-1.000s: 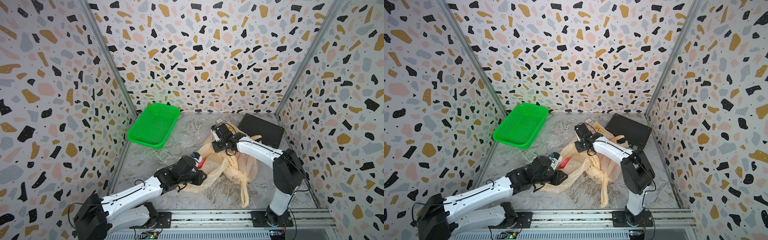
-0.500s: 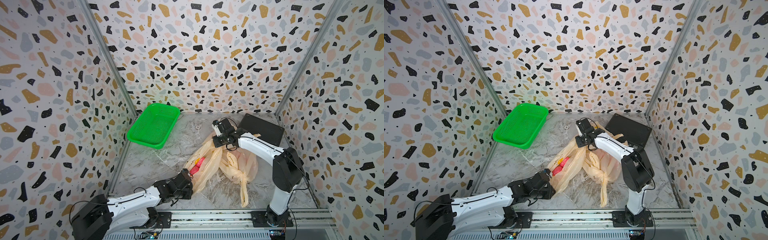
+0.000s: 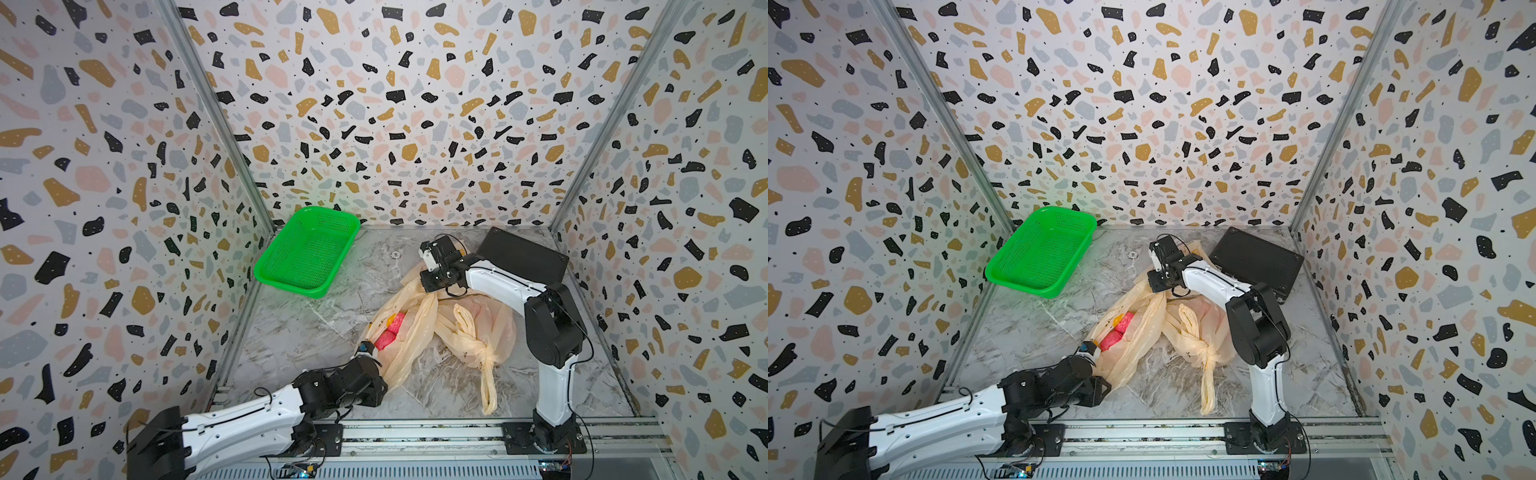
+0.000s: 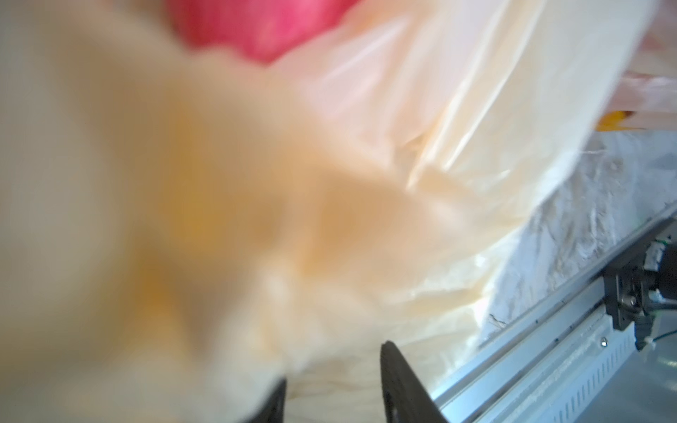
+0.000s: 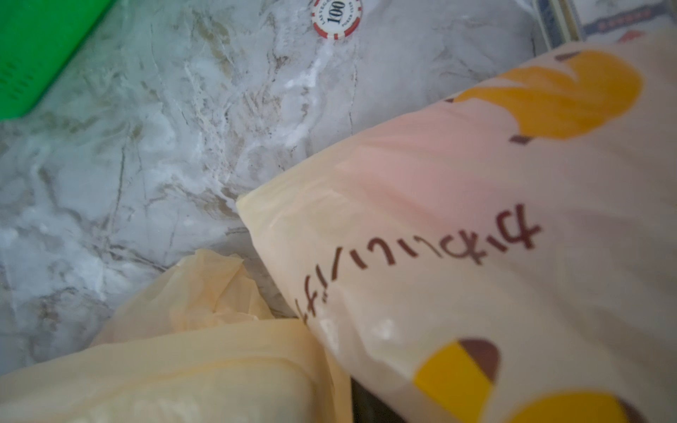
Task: Untie the knot of a plastic bag & take out the apple
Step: Untie the plastic bag at the center of the board.
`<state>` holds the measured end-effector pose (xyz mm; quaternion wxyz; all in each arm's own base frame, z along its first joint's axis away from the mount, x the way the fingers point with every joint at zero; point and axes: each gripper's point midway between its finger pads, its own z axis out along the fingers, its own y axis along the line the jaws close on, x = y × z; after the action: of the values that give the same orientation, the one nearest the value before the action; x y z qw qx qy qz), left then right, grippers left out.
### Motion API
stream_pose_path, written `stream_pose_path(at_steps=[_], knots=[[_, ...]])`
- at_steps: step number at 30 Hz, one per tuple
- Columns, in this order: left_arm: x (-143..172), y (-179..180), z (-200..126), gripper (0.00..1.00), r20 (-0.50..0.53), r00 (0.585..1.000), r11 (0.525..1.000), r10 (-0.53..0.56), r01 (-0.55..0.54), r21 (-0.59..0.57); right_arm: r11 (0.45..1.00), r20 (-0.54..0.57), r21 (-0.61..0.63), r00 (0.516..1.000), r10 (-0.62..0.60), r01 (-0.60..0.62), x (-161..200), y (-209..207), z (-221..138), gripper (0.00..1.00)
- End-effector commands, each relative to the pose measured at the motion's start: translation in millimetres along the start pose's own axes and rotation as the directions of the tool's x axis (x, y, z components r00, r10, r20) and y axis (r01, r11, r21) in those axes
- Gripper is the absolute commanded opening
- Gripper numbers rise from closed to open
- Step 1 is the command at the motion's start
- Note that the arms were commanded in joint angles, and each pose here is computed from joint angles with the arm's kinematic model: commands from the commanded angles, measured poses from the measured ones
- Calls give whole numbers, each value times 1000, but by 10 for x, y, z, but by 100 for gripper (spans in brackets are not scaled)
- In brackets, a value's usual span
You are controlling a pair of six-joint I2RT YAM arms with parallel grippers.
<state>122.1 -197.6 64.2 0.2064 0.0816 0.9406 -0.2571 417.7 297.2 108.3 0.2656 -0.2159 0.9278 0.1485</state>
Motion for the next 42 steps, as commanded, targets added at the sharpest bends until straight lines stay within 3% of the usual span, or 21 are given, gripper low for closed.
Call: stream_pose_path(at_steps=[1, 4, 8, 16, 19, 21, 24, 27, 30, 33, 36, 40, 42], knots=[[-351, -217, -350, 50, 139, 986, 994, 92, -98, 40, 999, 59, -44, 998, 3, 0, -150, 91, -326, 33], [-545, -438, -596, 51, 228, 969, 984, 96, -127, 124, 998, 83, -54, 996, -14, 18, -166, 150, -486, 44], [-735, -631, -810, 50, 307, 945, 970, 115, -174, 171, 997, 107, -54, 993, -42, 48, -208, 224, -719, 51], [-965, -616, -435, 44, 265, 956, 991, 128, -134, 6, 992, 122, -57, 987, -107, 115, -123, 407, -1091, 71], [-1104, -490, -515, 39, 310, 942, 991, 130, -111, -77, 989, 105, -50, 985, -136, 142, 6, 460, -1161, 76], [-1183, -394, -527, 37, 333, 938, 994, 94, -73, -75, 987, 110, -38, 983, -150, 155, 54, 483, -1231, 81], [-1274, -264, -476, 35, 340, 940, 998, 32, -11, -64, 983, 122, -26, 976, -178, 183, 99, 514, -1376, 99], [-1352, -277, -469, 35, 363, 931, 997, 47, -23, -69, 977, 131, -18, 970, -207, 211, 159, 548, -1525, 99], [-1448, -389, -464, 35, 367, 928, 998, 62, -49, -44, 967, 161, -45, 957, -240, 250, 208, 700, -1678, 86], [-1527, -584, -490, 34, 370, 926, 996, 79, -91, 15, 953, 137, -84, 950, -280, 293, 337, 892, -1717, 59], [-1552, -685, -470, 32, 369, 927, 993, 71, -99, 59, 943, 120, -154, 953, -278, 294, 479, 1080, -1663, 39], [-1509, -555, -311, 32, 327, 942, 997, 77, -78, -12, 927, 64, -252, 961, -270, 277, 694, 1263, -1419, 11], [-1491, -467, -238, 36, 298, 951, 996, 80, -65, -62, 923, 42, -284, 965, -260, 261, 783, 1309, -1286, 4]])
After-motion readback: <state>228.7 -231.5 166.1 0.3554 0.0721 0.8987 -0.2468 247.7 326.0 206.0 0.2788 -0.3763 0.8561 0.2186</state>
